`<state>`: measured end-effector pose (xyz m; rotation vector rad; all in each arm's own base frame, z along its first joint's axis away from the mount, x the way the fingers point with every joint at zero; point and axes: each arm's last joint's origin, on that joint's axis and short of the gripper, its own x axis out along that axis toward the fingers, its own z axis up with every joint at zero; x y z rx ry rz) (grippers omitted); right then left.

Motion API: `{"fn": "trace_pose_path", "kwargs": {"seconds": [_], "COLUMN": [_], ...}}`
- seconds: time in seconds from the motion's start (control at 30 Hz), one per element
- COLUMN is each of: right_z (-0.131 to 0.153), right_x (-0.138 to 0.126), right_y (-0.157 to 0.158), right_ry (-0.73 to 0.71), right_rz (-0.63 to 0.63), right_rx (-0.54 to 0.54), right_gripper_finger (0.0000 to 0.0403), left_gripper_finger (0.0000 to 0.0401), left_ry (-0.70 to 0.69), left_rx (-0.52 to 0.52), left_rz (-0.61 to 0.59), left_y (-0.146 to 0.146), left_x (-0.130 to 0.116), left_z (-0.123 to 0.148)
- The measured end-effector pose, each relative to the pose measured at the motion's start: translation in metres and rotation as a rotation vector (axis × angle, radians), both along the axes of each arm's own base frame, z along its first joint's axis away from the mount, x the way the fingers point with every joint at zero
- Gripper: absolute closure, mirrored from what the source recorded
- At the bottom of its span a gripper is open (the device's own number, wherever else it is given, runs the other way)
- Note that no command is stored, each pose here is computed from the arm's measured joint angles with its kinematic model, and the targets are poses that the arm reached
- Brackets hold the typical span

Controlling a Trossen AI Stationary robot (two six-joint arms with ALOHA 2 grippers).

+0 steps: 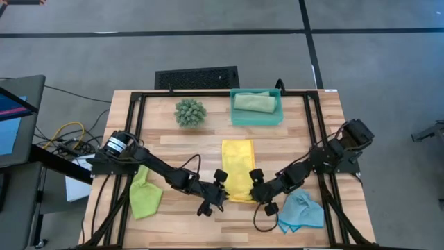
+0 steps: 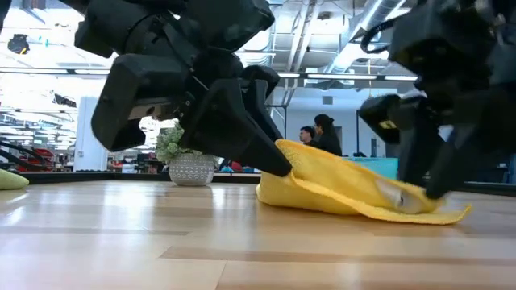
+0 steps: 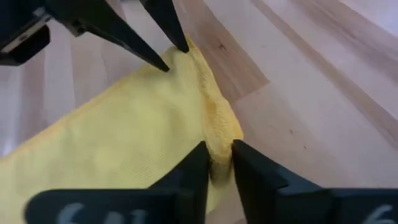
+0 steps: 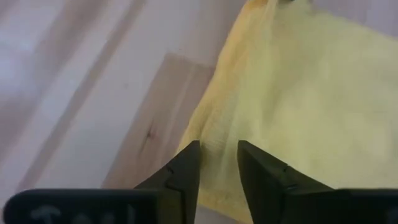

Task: Roll microfiber towels into tight, uniform cylinder then place into a basket
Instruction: Roll the yellow microfiber cloth

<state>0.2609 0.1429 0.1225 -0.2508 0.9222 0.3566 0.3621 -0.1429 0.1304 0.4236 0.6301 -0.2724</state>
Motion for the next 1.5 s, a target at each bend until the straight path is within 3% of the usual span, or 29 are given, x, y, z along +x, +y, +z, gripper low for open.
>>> {"fn": "trace_pose_path", "kwargs": {"seconds": [0.23,0.47,0.8,1.0,1.17,1.5], "right_z": [-0.002,0.006,0.022,0.029,0.034,0.033], "right_x": [-0.001,0.0,-0.007,-0.009,-0.015,-0.02], "right_y": [-0.001,0.005,0.023,0.032,0.036,0.038], "right_ry": [0.017,0.052,0.103,0.1,0.107,0.161], "right_rz": [-0.001,0.032,-0.016,0.005,-0.009,-0.016], "right_rx": [-0.013,-0.05,-0.198,-0.229,-0.319,-0.283], "right_gripper_finger": [0.034,0.0395,0.0379,0.0391,0.0386,0.0388], "left_gripper_finger": [0.0242,0.0209,0.0211,0.0211,0.0211,0.0211], "left_ry": [0.027,0.044,0.061,0.042,0.099,0.104], "left_rx": [-0.088,-0.098,-0.113,-0.123,-0.122,-0.126], "left_rz": [-0.002,0.002,0.007,0.04,0.06,0.069], "left_y": [0.003,0.004,0.011,0.023,0.033,0.036], "left_x": [0.001,-0.001,0.001,0.011,0.013,0.014], "left_z": [0.0,0.006,0.003,-0.008,-0.023,-0.024]}}
